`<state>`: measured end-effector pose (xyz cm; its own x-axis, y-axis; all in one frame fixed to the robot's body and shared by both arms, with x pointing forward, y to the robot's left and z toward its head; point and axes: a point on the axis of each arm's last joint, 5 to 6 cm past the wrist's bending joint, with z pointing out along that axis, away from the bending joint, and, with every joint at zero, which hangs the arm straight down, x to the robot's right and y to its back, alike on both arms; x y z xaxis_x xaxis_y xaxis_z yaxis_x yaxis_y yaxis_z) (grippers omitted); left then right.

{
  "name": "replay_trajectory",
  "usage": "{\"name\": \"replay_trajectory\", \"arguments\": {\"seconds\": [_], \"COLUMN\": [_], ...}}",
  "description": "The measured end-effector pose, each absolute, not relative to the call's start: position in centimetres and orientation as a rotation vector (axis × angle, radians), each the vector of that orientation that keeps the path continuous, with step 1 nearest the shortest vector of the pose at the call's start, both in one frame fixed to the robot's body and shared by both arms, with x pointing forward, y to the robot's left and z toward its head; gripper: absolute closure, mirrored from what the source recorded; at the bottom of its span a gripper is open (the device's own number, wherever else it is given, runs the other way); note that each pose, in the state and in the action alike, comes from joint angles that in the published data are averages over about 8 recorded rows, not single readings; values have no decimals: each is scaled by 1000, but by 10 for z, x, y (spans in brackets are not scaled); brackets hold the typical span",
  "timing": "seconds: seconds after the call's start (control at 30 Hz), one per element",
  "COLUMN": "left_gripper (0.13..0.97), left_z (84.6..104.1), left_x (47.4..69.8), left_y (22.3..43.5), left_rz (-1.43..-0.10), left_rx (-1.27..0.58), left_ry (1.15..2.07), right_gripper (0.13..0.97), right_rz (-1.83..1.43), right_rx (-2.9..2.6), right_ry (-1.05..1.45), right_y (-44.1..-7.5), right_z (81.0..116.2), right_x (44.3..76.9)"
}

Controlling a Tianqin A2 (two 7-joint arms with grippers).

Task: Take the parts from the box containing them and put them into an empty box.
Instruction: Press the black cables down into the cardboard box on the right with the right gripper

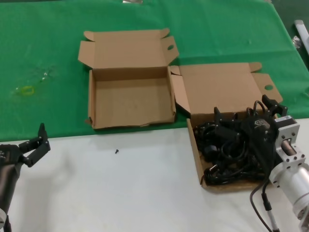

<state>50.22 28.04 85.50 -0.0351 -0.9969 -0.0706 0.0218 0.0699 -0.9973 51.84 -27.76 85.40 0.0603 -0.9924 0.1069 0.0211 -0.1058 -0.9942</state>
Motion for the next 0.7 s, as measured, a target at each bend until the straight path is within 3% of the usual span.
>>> {"name": "replay_trajectory", "arguments": {"seconds": [0.23, 0.5, 0.63, 0.7], "left_gripper": [237, 396, 396, 452], "left_z": [855, 855, 855, 855], "left_x": [502, 502, 502, 502], "left_y": [280, 280, 280, 280], "left_rz": [-1193, -1193, -1193, -1193], "left_rx": [-1125, -1125, -1125, -1125], "left_ry": [1253, 1253, 1253, 1253], "right_gripper": [130, 130, 130, 130], "right_rz": [-1249, -1251, -1249, -1246], "right_rx": [-1302, -1305, -1309, -1313], "right_ry": [1098, 1099, 1097, 1093], "right_y": [-278, -277, -277, -278], "right_z": [854, 854, 854, 855], "right_x": [518, 519, 519, 519]}}
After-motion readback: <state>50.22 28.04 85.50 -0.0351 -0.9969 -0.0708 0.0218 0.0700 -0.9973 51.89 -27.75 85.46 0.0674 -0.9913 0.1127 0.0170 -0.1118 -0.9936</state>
